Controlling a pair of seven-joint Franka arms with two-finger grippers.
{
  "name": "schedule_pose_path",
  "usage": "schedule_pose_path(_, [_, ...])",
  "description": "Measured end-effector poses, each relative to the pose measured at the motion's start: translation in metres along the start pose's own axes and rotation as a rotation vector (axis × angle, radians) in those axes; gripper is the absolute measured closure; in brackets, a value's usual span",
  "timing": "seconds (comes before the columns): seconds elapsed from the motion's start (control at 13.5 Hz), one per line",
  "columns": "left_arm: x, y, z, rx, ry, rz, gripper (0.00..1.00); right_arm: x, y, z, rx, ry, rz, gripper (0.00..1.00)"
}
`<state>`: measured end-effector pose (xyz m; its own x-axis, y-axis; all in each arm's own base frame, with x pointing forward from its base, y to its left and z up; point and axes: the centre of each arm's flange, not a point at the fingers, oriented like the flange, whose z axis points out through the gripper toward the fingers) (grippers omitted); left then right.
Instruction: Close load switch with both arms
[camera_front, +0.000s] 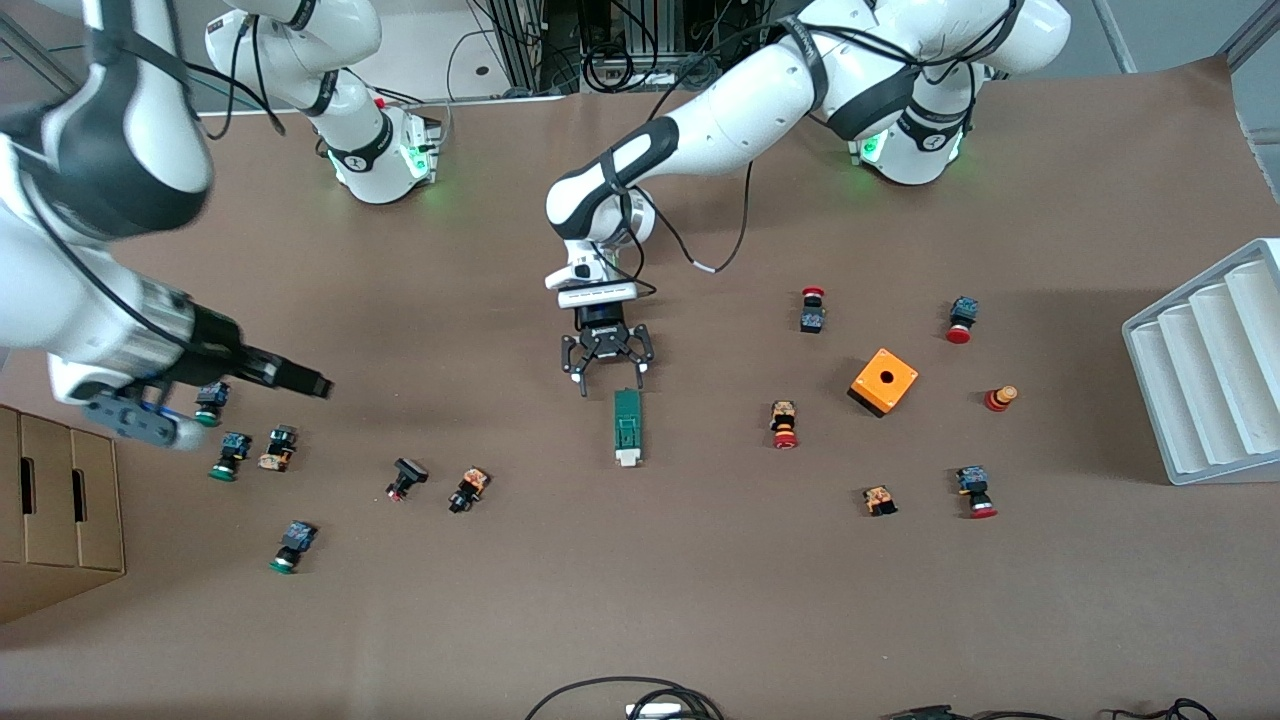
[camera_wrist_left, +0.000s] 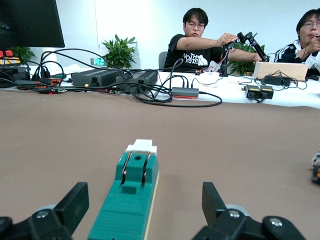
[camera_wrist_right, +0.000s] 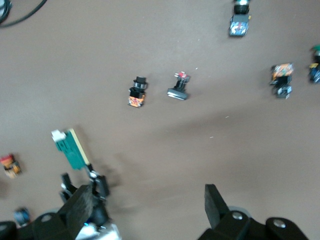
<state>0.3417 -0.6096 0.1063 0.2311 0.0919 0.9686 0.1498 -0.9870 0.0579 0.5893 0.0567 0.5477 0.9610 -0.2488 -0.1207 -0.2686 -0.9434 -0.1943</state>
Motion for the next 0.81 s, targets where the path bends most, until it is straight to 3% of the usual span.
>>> schedule_pose_path(0.37, [0.064,0.018,-0.020,0.019,-0.082,0.002,0.00,-0.012,0.085,-0.061,-0.064,0.067,-0.282,0.00])
schedule_pose_path(0.52, [0.087,0.027,-0.029,-0.021,-0.116,-0.008,0.00,-0.016,0.119,-0.076,-0.077,0.085,-0.355,0.00])
schedule_pose_path(0.81, [0.131,0.032,-0.029,-0.036,-0.192,0.024,0.00,-0.015,0.148,-0.079,-0.104,0.080,-0.389,0.00])
